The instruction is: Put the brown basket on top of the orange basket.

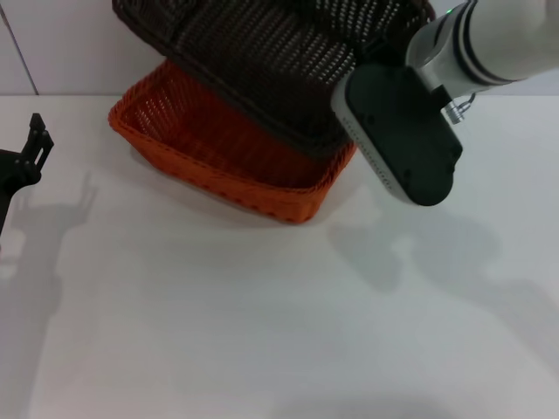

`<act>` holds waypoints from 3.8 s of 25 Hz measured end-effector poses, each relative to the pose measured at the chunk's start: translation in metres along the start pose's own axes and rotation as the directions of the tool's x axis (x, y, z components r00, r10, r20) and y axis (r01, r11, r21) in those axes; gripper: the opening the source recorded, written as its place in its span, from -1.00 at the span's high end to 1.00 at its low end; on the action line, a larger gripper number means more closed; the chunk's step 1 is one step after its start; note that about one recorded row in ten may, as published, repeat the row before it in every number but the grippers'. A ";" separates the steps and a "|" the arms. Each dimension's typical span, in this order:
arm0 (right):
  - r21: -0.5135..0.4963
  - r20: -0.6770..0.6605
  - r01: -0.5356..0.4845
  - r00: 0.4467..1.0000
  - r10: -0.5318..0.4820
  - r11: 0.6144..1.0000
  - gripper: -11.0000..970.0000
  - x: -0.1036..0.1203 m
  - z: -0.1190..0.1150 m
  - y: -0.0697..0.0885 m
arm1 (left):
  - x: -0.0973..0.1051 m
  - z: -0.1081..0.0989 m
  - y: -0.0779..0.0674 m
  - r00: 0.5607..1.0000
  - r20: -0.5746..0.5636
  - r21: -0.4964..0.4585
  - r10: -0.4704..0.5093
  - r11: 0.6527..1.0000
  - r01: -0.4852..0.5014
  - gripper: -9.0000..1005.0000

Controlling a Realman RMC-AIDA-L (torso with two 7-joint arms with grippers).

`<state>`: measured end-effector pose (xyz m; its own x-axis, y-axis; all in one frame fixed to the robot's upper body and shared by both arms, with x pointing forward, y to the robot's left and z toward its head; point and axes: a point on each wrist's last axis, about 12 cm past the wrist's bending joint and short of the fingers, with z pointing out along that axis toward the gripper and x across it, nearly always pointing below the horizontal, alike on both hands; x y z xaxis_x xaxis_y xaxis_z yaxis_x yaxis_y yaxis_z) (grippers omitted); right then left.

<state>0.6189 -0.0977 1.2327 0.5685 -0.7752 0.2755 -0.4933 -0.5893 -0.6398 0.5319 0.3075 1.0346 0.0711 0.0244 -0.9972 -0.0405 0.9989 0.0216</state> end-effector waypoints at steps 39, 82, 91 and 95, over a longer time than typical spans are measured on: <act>-0.029 0.066 -0.001 0.998 0.003 1.000 0.62 -0.026 0.019 0.009 | 0.009 -0.004 0.001 0.998 -0.056 0.006 0.002 1.000 -0.001 -0.66; -0.035 0.126 -0.156 0.979 0.159 0.987 -0.21 -0.038 -0.064 0.026 | 0.012 0.004 0.003 0.994 -0.112 -0.014 -0.007 1.000 0.006 -0.66; 0.300 0.172 -0.544 0.839 0.516 0.784 -0.20 0.014 -0.064 0.033 | 0.009 0.008 0.010 0.995 -0.102 -0.049 -0.014 0.999 0.009 -0.66; 0.433 0.281 -0.693 0.712 0.644 0.576 -0.20 0.033 -0.066 0.054 | 0.009 0.009 0.012 0.995 -0.099 -0.061 -0.020 0.998 0.014 -0.66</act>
<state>0.5681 -0.1699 1.2546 0.2722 -0.8669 -0.4176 -0.3929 0.2961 -0.8706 0.5411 0.3202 1.0269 -0.0270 0.0005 -0.9996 -0.1004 0.9949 0.0032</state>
